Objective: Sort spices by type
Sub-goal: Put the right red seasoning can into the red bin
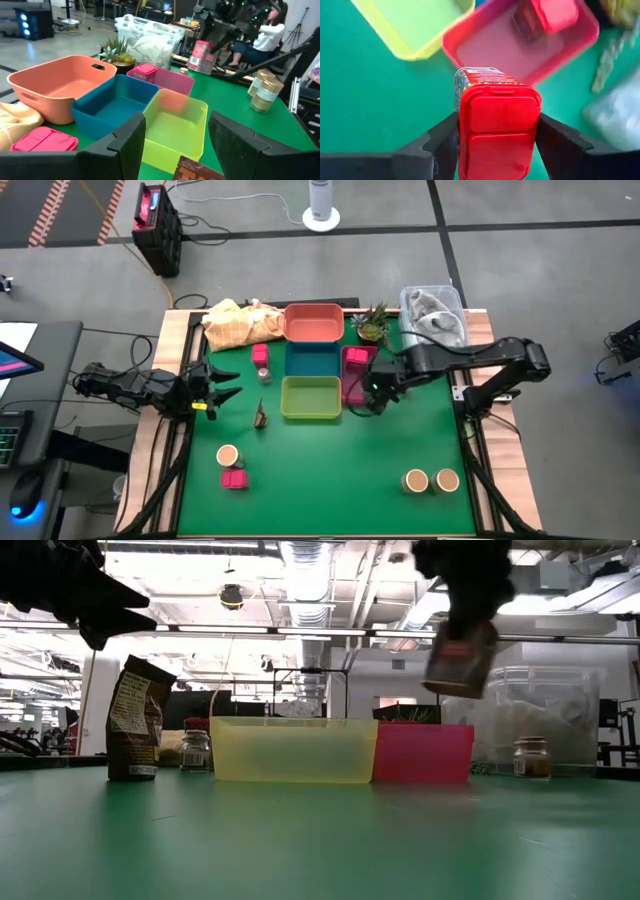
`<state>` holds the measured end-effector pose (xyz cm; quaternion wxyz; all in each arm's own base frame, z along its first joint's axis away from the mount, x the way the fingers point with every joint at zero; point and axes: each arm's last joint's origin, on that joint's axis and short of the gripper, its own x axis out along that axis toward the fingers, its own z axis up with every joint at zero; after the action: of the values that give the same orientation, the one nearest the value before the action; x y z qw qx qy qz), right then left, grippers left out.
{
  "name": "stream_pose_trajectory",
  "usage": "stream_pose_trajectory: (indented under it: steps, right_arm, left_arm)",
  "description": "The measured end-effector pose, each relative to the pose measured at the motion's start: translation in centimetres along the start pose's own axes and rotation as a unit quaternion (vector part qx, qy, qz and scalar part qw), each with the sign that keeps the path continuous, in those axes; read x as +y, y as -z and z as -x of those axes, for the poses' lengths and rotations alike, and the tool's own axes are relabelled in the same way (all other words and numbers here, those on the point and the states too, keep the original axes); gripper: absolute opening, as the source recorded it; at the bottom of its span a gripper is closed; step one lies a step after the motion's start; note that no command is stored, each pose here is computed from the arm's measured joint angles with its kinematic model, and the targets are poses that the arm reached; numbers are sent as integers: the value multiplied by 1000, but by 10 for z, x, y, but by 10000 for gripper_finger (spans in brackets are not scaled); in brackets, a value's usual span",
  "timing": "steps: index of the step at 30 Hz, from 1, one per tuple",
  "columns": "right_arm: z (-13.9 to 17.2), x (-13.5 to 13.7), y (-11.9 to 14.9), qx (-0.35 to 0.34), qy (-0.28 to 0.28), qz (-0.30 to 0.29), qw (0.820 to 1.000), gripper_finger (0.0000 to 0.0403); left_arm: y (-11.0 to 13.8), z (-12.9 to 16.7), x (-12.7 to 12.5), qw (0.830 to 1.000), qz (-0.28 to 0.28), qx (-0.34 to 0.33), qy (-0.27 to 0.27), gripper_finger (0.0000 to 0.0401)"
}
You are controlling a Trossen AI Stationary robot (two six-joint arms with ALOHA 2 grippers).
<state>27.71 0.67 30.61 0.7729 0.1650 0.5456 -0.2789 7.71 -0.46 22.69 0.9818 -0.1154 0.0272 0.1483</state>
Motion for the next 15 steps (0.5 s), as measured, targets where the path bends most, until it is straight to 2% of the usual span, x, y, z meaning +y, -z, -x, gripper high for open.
stream_pose_trajectory:
  steps: [4,8,11,15]
  right_arm:
    - [-20,1,-28,2,16,49,999,253]
    - [-49,4,-53,22,56,125,990,253]
    - [-70,9,-66,36,96,179,979,253]
    - [-93,14,-71,53,167,249,953,253]
  left_arm:
    - [0,0,1,1000,6,-5,-15,206]
    - [0,0,1,1000,17,-4,-16,206]
    - [1,0,1,1000,21,0,-17,206]
    - [1,0,1,1000,21,0,-17,206]
